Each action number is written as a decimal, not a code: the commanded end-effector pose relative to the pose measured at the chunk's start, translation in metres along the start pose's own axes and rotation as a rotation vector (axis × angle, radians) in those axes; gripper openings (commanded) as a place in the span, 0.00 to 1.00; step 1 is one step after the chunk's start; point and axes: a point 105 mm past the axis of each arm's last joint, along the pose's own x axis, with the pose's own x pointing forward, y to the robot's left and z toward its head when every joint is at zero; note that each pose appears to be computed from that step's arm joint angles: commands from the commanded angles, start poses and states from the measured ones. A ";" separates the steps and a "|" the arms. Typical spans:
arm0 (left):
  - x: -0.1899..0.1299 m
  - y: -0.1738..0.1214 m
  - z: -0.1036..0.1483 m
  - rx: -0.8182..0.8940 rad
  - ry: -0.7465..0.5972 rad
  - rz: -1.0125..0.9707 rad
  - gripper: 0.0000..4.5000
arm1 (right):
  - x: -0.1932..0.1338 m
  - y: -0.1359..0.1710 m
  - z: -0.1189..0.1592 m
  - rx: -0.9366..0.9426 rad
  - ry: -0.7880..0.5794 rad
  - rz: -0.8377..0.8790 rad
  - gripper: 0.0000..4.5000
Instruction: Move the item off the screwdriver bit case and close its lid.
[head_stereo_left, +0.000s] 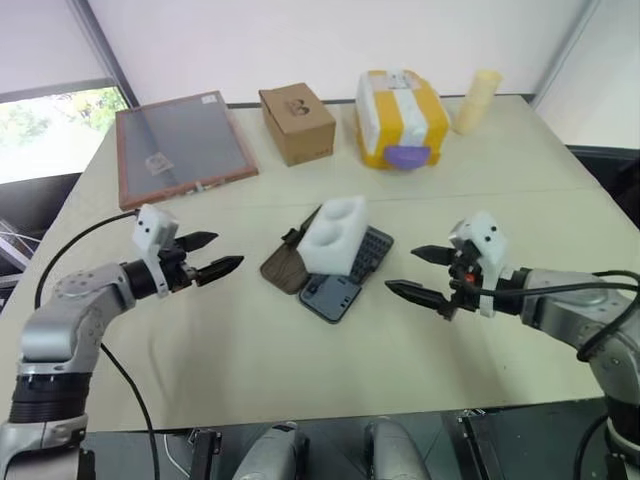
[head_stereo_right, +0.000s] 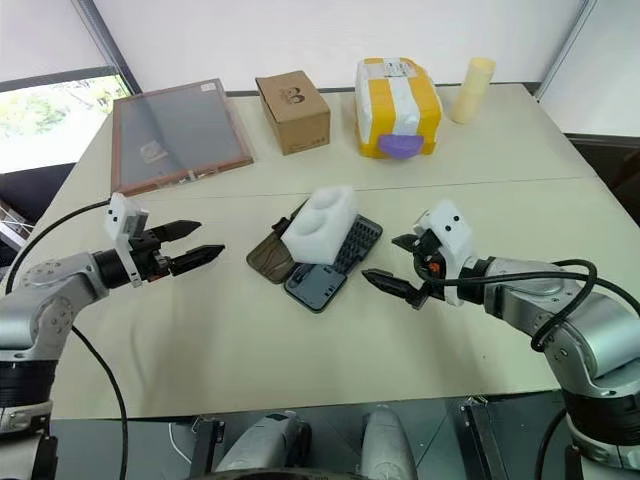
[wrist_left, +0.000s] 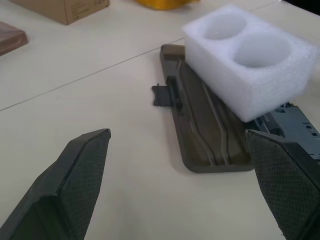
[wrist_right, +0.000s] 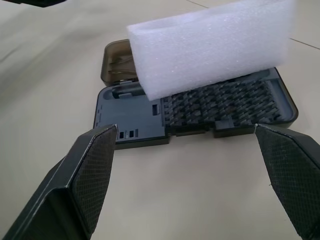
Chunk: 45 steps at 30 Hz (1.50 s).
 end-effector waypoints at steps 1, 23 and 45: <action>-0.005 0.000 0.013 0.054 -0.033 0.017 0.99 | 0.000 -0.001 0.007 -0.039 -0.021 -0.002 1.00; 0.003 0.003 0.014 0.073 -0.049 0.009 0.99 | -0.009 -0.025 -0.006 -0.020 -0.019 -0.115 1.00; 0.116 -0.061 0.068 0.540 0.073 -0.792 0.99 | -0.012 0.003 0.008 -0.110 0.004 -0.054 1.00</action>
